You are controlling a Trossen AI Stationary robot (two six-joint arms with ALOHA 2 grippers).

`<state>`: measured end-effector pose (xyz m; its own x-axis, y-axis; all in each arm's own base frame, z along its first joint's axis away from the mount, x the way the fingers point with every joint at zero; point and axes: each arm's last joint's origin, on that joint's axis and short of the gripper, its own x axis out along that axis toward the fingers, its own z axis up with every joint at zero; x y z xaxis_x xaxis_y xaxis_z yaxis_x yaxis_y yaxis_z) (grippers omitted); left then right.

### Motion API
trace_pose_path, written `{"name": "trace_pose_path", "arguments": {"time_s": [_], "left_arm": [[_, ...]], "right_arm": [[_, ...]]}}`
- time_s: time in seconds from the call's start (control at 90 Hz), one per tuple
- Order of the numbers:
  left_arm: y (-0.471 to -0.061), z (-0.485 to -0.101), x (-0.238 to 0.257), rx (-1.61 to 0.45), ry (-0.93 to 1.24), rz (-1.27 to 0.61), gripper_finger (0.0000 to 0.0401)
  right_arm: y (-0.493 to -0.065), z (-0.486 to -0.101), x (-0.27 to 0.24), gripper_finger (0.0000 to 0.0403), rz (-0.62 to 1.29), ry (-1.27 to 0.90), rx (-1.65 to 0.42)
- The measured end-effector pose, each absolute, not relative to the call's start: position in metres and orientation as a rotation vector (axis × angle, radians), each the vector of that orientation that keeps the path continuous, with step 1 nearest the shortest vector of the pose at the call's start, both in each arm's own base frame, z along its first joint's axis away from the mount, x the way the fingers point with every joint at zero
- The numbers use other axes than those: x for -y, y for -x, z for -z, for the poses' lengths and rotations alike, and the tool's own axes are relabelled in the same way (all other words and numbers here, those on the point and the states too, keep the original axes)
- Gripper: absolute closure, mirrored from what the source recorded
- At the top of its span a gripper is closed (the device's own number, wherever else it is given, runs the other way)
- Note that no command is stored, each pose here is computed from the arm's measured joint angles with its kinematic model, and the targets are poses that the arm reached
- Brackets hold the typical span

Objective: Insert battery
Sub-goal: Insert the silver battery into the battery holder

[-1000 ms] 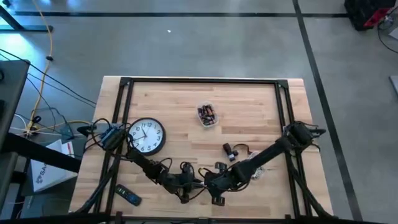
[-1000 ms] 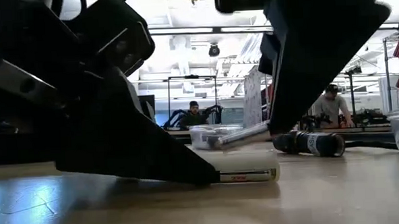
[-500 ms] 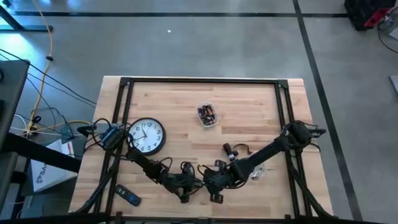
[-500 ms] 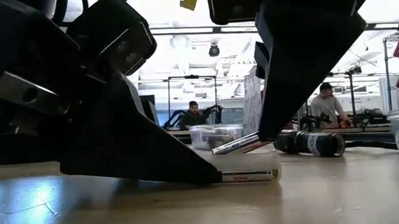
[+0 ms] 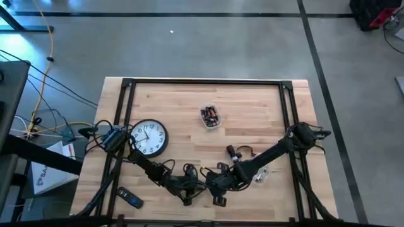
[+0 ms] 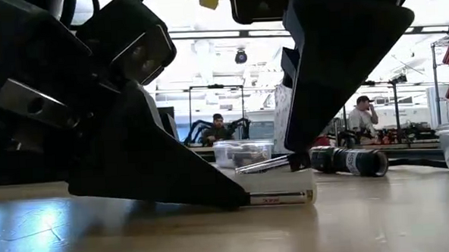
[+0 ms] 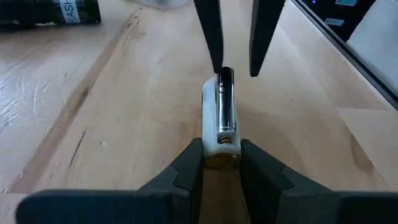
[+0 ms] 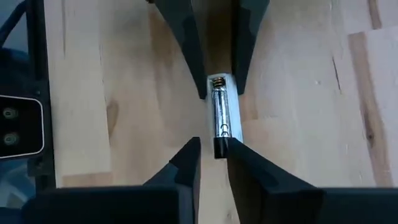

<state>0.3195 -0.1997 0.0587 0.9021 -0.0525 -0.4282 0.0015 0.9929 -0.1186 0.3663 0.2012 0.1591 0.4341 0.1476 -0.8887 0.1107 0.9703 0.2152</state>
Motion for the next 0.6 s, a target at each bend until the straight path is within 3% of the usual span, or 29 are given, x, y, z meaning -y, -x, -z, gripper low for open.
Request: {"name": "trace_pose_path", "arguments": {"time_s": [0.6], "left_arm": [[-0.320,-0.059,0.200,-0.445,0.126,0.026,0.0337]], "right_arm": [[-0.358,-0.167,-0.205,0.0346,-0.016,-0.141,-1.182]]}}
